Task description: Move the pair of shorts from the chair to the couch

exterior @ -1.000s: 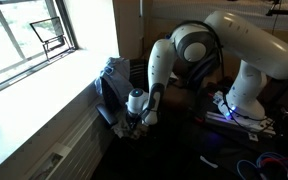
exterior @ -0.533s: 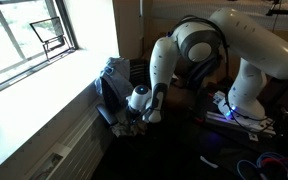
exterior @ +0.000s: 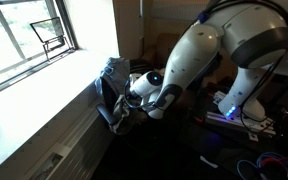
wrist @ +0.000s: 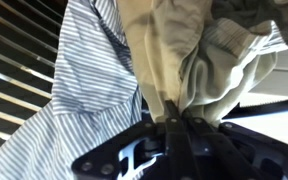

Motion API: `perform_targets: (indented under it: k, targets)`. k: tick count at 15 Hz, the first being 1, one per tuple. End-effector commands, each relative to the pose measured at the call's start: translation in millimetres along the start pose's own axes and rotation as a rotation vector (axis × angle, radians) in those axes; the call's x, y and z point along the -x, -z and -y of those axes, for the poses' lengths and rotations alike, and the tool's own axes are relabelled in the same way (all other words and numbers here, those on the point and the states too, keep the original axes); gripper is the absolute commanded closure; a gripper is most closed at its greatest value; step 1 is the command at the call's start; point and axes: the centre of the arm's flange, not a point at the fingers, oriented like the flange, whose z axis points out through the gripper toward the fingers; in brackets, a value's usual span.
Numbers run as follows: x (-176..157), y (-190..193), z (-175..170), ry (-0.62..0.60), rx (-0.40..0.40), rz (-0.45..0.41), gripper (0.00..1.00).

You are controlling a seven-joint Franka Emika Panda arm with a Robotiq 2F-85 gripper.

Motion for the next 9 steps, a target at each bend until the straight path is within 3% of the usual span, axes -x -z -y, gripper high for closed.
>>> perform_targets:
  k: [1,4,5,8,9]
  targets:
    - [7,92,-11,-0.191,0.028,-0.084,0.99]
    - [5,151,-20,-0.319,0.087,-0.212,0.99]
    - [-13,99,-3,-0.274,0.044,-0.144,0.96]
    - [-17,124,-8,-0.315,0.052,-0.196,0.99]
    - [-17,131,-17,-0.354,0.109,-0.237,0.99]
